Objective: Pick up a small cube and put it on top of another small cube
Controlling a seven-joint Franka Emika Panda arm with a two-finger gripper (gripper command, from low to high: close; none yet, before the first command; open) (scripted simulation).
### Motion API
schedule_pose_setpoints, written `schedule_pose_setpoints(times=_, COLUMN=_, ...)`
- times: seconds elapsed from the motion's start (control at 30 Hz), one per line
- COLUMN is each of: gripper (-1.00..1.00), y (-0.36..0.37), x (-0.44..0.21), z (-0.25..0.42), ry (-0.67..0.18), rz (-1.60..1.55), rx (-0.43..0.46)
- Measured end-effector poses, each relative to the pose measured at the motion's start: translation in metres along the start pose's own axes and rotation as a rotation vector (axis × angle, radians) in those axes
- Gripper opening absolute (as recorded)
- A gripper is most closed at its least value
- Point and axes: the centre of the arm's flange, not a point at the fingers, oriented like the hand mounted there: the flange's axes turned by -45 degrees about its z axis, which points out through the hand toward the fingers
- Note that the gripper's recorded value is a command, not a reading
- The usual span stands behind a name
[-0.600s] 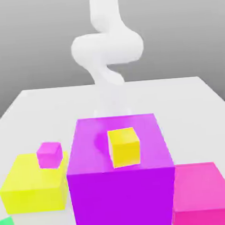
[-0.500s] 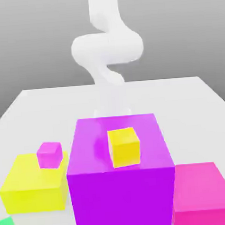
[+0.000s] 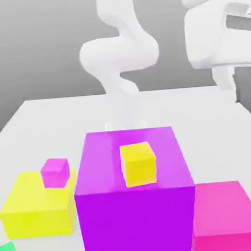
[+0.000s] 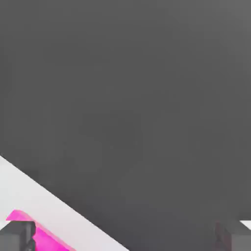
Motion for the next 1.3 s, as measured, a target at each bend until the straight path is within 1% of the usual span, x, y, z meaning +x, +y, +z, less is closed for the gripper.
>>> schedule_pose_setpoints(times=0.2, gripper=0.0, y=-0.066, x=0.012, z=0.098, ry=-0.099, rz=-0.217, rx=0.095)
schedule_pose_setpoints(times=0.43, gripper=0.0, y=-0.159, x=-0.003, z=0.206, ry=-0.199, rz=-0.468, rx=0.226)
schedule_pose_setpoints(times=0.57, gripper=0.0, y=-0.183, x=-0.018, z=0.265, ry=-0.213, rz=-0.505, rx=0.249)
schedule_pose_setpoints(times=0.6, gripper=-1.0, y=-0.186, x=-0.022, z=0.277, ry=-0.213, rz=-0.507, rx=0.25)
schedule_pose_setpoints(times=0.83, gripper=-1.0, y=-0.186, x=-0.023, z=0.278, ry=-0.215, rz=-0.508, rx=0.25)
schedule_pose_setpoints(times=0.97, gripper=-1.0, y=-0.175, x=-0.01, z=0.23, ry=-0.216, rz=-0.501, rx=0.249)
schedule_pose_setpoints(times=1.13, gripper=-1.0, y=-0.082, x=-0.013, z=0.167, ry=-0.265, rz=-0.231, rx=0.181)
schedule_pose_setpoints(times=1.3, gripper=-1.0, y=0.011, x=-0.041, z=0.097, ry=-0.301, rz=0.088, rx=0.127)
